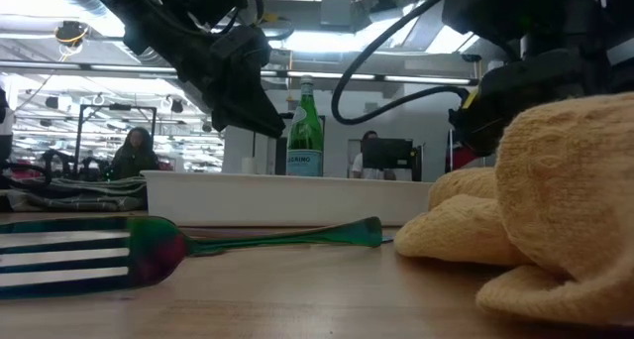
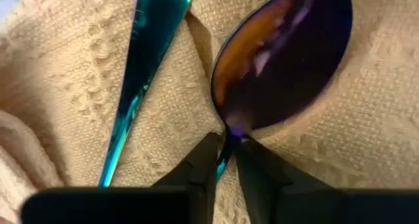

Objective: Sort silverware
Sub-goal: Put the spoon in the silverware tray

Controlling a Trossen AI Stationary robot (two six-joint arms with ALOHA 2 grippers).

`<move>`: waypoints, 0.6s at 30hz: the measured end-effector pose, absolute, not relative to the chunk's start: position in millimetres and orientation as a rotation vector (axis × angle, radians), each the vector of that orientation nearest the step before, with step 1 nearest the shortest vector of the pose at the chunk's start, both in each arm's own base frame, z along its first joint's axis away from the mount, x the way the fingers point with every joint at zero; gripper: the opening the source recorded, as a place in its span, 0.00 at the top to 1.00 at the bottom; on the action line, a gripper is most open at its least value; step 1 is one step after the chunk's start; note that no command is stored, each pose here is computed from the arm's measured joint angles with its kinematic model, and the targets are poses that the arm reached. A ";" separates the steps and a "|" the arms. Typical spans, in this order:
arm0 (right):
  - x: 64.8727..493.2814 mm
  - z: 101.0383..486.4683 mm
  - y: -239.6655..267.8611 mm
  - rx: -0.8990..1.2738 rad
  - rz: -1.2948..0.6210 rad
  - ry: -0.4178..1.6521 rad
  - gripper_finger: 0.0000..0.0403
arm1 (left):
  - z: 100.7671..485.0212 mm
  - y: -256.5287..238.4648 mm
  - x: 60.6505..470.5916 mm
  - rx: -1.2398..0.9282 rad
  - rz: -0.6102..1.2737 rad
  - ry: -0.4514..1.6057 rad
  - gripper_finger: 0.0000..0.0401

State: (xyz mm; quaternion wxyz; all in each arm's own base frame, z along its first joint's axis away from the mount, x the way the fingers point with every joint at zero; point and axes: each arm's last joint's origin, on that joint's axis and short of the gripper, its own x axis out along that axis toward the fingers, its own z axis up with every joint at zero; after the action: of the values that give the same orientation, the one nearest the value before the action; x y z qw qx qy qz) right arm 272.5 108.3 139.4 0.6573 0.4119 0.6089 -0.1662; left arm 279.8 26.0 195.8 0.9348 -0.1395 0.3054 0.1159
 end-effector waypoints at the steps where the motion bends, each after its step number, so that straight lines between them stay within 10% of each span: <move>1: 273.4 140.2 108.6 0.934 -0.375 1.378 0.90 | 195.9 26.0 279.8 -0.285 0.237 0.624 0.78; 18: 288.9 159.5 114.9 0.953 -0.308 1.327 0.98 | 195.9 26.0 279.8 -0.285 0.237 0.624 0.78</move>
State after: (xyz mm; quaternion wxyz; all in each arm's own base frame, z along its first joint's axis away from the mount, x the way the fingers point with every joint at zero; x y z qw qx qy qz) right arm 288.9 114.9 159.5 0.6738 0.4237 0.5896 -0.1371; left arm 279.8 26.0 195.9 0.9349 -0.1395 0.3050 0.1157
